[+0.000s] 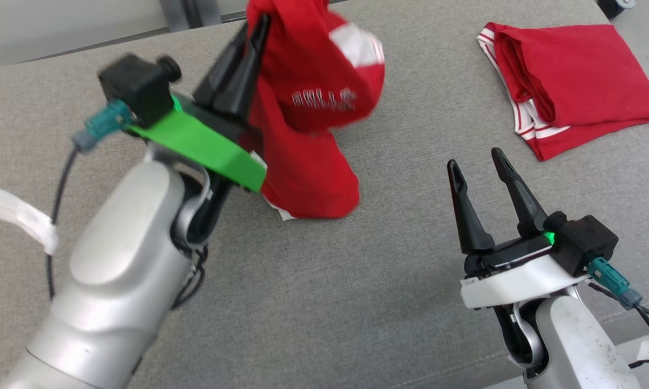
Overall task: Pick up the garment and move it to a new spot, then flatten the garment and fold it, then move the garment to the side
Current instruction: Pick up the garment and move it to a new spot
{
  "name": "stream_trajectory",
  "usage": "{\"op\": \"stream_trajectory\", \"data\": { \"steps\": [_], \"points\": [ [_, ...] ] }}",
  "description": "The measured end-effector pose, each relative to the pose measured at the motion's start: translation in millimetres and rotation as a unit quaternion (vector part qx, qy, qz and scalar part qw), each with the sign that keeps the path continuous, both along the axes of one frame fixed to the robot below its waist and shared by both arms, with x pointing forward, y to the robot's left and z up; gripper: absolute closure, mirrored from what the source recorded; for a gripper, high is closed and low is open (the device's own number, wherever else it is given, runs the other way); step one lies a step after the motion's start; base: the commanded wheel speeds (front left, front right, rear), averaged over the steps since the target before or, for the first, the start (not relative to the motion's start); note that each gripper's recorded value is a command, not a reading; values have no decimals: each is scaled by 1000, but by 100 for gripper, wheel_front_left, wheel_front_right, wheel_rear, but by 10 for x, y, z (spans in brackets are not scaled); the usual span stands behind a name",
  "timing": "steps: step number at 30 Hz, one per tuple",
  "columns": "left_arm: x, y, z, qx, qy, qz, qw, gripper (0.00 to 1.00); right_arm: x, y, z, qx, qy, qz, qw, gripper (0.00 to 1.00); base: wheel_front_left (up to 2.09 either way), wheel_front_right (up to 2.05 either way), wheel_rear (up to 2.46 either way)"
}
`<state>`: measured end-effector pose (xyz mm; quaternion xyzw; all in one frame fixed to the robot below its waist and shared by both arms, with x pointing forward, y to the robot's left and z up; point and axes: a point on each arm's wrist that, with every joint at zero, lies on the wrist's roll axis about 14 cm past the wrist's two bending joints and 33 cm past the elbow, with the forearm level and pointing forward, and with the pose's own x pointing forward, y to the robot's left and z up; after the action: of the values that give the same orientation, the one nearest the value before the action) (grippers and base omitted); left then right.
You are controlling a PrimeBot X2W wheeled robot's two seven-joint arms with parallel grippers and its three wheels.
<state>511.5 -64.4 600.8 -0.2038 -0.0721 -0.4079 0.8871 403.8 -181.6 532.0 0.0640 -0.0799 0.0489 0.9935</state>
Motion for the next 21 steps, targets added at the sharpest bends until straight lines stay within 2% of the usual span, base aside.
{"op": "stream_trajectory", "data": {
  "steps": [4, 9, 15, 16, 17, 18, 21],
  "points": [
    [-262, 18, -630, 37, 58, -1, 998, 100, 35, 63, -19, -2, 1, 13, 1000, 0, 0, 0, 0],
    [-604, 94, -1100, 59, 109, 3, 992, 100, 84, 126, -38, -6, 2, 28, 1000, 0, 0, 0, 0],
    [-1143, 245, -1684, 92, 193, 5, 977, 100, 76, 224, -67, -8, 6, 46, 999, 0, 0, 0, 0],
    [-1218, 244, -1714, 91, 202, 3, 975, 73, 73, 242, -59, -8, 4, 50, 999, 0, 0, 0, 0],
    [-1293, 248, -1741, 92, 209, 0, 974, 15, 64, 257, -53, -8, 4, 52, 999, 0, 0, 0, 0],
    [-1332, 272, -1755, 93, 212, 2, 973, 0, 52, 271, -57, -8, 4, 55, 998, 0, 0, 0, 0],
    [-1292, 441, -1625, 70, 206, 36, 975, 0, 22, 344, -47, -8, 3, 66, 998, 0, 0, 0, 0]
  ]
}}
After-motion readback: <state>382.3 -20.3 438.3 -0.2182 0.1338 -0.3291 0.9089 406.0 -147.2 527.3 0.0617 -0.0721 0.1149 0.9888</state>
